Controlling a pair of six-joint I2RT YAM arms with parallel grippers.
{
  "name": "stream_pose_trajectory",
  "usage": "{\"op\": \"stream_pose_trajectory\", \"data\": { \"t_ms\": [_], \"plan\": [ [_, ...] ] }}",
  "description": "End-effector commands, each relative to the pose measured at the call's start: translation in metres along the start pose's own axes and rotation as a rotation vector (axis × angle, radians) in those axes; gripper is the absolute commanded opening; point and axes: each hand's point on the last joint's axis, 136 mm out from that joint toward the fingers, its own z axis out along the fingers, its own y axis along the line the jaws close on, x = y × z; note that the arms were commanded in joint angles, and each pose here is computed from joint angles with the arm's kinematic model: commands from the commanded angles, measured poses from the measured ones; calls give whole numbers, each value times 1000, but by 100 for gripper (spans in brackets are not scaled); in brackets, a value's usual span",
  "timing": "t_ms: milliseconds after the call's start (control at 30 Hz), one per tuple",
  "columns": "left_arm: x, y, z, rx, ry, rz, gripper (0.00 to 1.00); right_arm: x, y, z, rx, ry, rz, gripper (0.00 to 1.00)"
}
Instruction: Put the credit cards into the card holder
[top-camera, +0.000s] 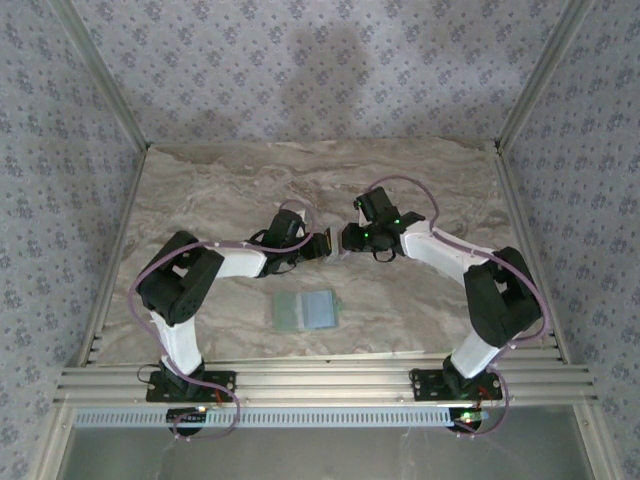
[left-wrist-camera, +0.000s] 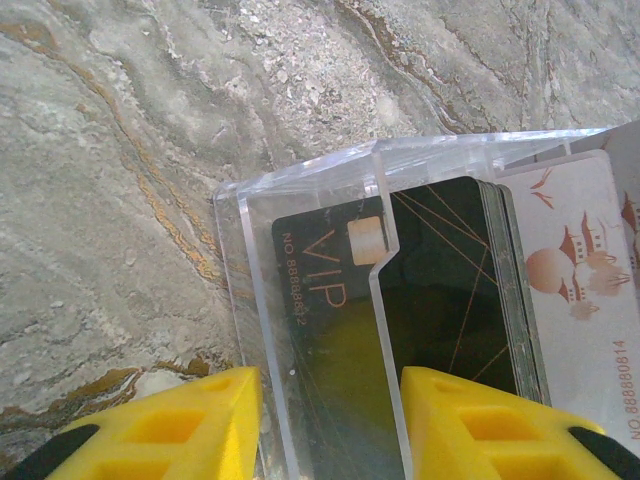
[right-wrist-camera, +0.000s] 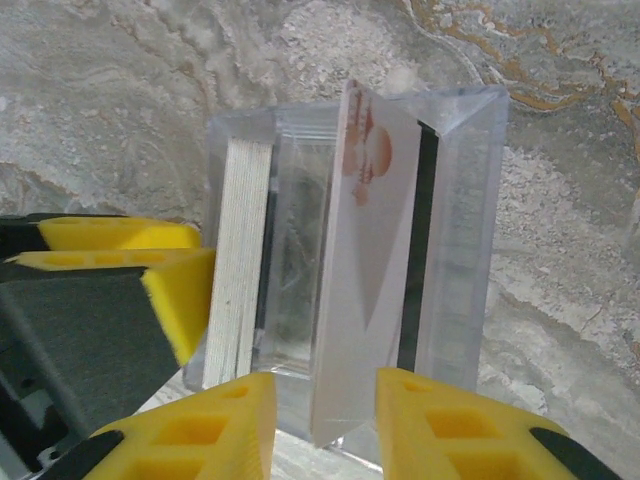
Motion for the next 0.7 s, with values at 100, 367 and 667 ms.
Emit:
{"op": "stream_pose_trajectory", "data": {
  "t_ms": [100,367,667],
  "plan": [
    [42,56,6,-172,124,-44,40,-4,-5,9,22,17,10,35],
    [43,56,9,-169,128,-46,40,-3,12,15,-90,39,26,36],
    [43,56,9,-167,128,-49,40,-6,12,8,-100,22,31,28]
  ]
}}
